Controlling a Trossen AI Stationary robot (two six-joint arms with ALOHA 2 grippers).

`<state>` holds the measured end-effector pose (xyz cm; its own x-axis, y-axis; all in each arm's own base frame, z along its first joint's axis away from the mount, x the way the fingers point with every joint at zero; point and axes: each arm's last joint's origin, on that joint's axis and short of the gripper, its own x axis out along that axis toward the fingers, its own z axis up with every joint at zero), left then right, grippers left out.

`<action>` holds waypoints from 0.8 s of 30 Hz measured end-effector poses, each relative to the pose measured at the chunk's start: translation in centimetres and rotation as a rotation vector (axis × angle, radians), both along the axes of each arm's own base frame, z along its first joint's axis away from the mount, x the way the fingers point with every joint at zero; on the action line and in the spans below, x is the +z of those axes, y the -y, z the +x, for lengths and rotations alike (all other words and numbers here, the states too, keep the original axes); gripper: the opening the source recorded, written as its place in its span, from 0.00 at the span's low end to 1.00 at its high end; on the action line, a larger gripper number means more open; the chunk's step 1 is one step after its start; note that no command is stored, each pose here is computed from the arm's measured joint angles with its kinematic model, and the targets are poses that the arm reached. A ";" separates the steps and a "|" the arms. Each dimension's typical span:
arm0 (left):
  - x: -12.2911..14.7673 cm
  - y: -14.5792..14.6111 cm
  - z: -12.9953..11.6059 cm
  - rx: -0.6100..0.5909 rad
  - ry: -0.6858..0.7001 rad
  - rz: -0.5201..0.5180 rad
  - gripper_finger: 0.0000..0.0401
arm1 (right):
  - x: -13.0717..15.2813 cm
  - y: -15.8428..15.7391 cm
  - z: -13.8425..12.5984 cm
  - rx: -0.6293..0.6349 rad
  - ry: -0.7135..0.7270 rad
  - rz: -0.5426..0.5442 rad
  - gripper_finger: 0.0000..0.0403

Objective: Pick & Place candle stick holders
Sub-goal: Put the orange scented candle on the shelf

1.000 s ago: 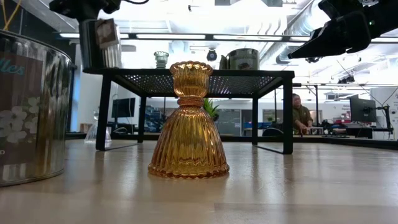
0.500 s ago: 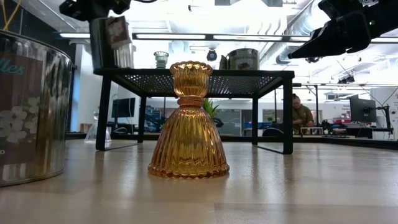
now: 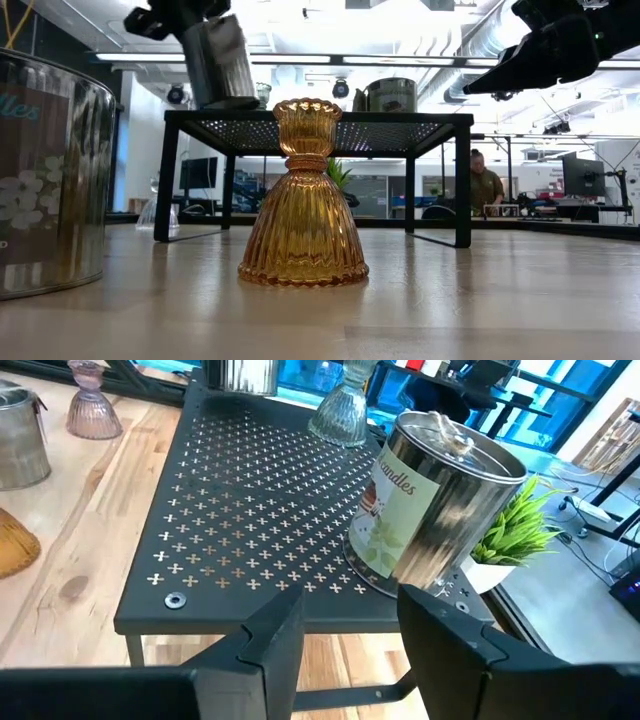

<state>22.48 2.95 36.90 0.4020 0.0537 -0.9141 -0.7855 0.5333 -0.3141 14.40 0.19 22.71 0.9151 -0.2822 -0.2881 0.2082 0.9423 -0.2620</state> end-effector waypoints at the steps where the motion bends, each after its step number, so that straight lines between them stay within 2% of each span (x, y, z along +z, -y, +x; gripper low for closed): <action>1: -0.2 0.0 0.4 -0.006 -0.005 0.002 0.00 | 0.0 0.0 0.0 0.000 0.000 0.000 0.38; 10: -1.3 -0.4 3.3 -0.077 0.037 0.016 0.00 | -0.1 0.0 0.0 -0.001 -0.006 0.000 0.38; 16: -1.3 -0.5 3.5 -0.072 0.053 0.044 0.00 | -0.1 0.0 0.0 -0.001 -0.007 0.002 0.38; 24: 0.6 -0.6 3.5 -0.085 0.107 0.121 0.00 | -0.1 0.0 0.0 -0.001 -0.007 0.003 0.38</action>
<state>26.02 3.59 37.50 0.5040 0.1223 -0.8550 -0.7015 0.6355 -0.3226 14.38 0.18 22.64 0.9129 -0.2824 -0.2948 0.2075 0.9429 -0.2607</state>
